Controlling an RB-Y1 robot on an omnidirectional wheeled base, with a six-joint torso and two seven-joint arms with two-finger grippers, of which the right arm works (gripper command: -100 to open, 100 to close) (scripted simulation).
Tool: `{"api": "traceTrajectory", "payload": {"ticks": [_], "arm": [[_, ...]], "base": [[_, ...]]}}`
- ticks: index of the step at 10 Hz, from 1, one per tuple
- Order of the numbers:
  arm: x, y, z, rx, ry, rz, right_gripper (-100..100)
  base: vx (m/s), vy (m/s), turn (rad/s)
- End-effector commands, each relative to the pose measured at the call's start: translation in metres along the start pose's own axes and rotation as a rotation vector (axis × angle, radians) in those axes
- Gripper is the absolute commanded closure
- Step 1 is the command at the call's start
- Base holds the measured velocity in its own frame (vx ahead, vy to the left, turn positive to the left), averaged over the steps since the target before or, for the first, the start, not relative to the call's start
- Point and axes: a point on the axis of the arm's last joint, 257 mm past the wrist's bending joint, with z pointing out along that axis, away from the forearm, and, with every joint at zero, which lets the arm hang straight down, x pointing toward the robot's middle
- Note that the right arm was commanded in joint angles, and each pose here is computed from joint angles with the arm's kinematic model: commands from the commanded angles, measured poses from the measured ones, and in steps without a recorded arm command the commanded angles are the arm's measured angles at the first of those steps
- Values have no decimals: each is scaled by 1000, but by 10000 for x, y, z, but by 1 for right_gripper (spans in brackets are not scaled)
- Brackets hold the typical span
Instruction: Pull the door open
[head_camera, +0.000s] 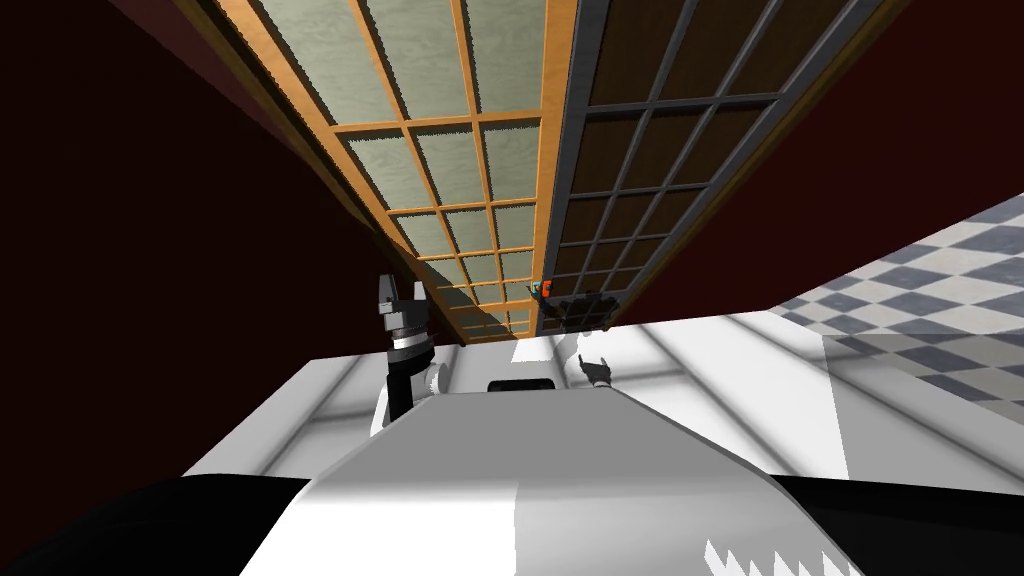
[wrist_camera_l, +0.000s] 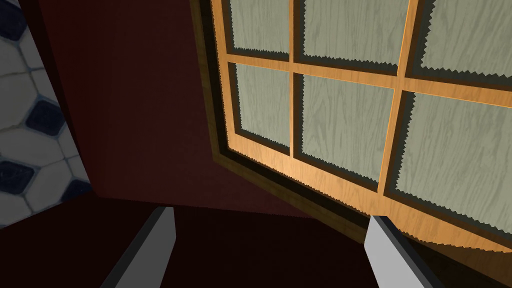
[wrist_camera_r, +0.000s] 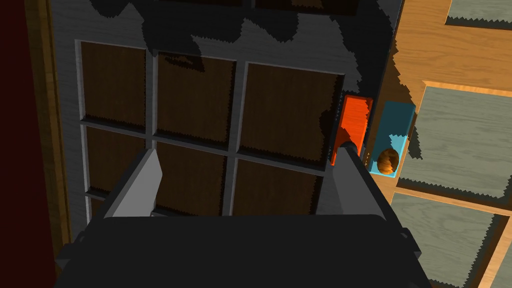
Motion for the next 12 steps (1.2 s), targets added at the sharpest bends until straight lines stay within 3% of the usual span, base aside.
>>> {"api": "traceTrajectory", "payload": {"ticks": [1, 2, 3, 5, 8, 9, 10, 11, 12], "arm": [[-79, 95, 82, 2, -17, 13, -100], [-188, 207, 176, -3, -38, 26, -100], [-188, 207, 176, -3, -38, 26, -100], [-394, 402, 330, -16, -78, 45, -100], [-431, 435, 355, -19, -85, 47, -100], [-617, 599, 472, -34, -120, 62, -100], [-617, 599, 472, -34, -120, 62, -100], [-773, 725, 558, -47, -149, 71, -100], [-773, 725, 558, -47, -149, 71, -100]], "base": [[60, -27, 116], [127, -60, 162], [115, -65, 64], [138, -58, 99], [70, -40, 15], [85, -43, 124], [105, -56, 74], [146, -71, 69], [132, -53, 40]]}}
